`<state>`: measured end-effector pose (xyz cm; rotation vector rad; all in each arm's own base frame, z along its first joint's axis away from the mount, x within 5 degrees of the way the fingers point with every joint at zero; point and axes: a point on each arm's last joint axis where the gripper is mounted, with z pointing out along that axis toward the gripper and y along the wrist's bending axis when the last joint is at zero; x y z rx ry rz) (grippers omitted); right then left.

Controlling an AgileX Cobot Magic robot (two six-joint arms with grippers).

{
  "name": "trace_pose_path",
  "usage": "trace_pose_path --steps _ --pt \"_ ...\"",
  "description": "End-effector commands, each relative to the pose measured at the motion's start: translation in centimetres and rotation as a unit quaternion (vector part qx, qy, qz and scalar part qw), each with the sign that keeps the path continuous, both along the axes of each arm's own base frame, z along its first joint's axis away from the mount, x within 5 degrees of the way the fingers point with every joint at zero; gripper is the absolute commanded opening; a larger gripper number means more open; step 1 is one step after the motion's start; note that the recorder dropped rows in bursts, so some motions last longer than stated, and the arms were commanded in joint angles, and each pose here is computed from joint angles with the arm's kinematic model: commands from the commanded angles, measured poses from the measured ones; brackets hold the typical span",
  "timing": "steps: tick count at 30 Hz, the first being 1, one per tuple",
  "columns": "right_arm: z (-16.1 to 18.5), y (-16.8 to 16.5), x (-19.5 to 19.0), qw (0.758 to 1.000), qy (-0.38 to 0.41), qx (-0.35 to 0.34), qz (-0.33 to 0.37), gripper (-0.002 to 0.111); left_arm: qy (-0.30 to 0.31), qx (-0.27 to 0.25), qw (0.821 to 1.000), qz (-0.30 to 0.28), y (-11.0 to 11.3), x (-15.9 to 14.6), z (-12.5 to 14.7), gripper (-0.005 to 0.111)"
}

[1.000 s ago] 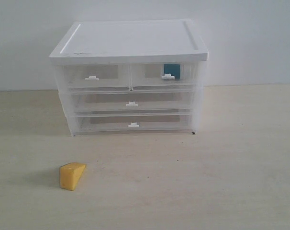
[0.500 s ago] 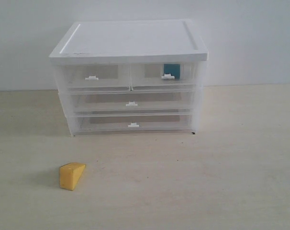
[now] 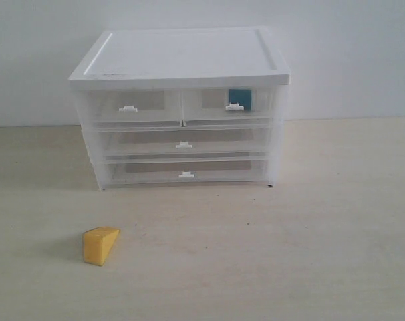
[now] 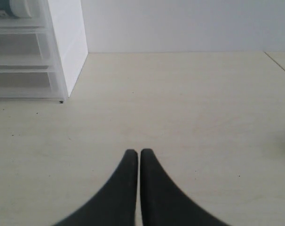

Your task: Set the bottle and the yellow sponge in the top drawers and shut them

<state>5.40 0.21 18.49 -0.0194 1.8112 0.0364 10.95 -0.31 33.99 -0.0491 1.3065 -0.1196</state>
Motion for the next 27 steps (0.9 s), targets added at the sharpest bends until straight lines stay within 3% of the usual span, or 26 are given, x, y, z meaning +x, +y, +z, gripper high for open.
trace_pose_path --steps 1,11,18,27 --pt "-0.1 0.0 0.0 1.0 -0.003 -0.003 0.001 0.0 0.077 0.014 0.997 0.003 0.0 3.4 -0.2 0.004" --pt "-0.1 0.0 0.0 1.0 -0.003 -0.003 0.001 0.0 0.124 0.021 0.992 -0.032 -1.3 8.5 -2.9 0.004" --pt "-0.1 0.0 0.0 1.0 -0.003 -0.003 0.001 0.0 0.146 0.035 0.984 -0.091 -4.4 10.9 -5.2 0.004" --pt "-0.1 0.0 0.0 1.0 -0.003 -0.003 0.001 0.0 0.18 0.066 0.976 -0.107 -9.0 13.2 -9.6 0.004"
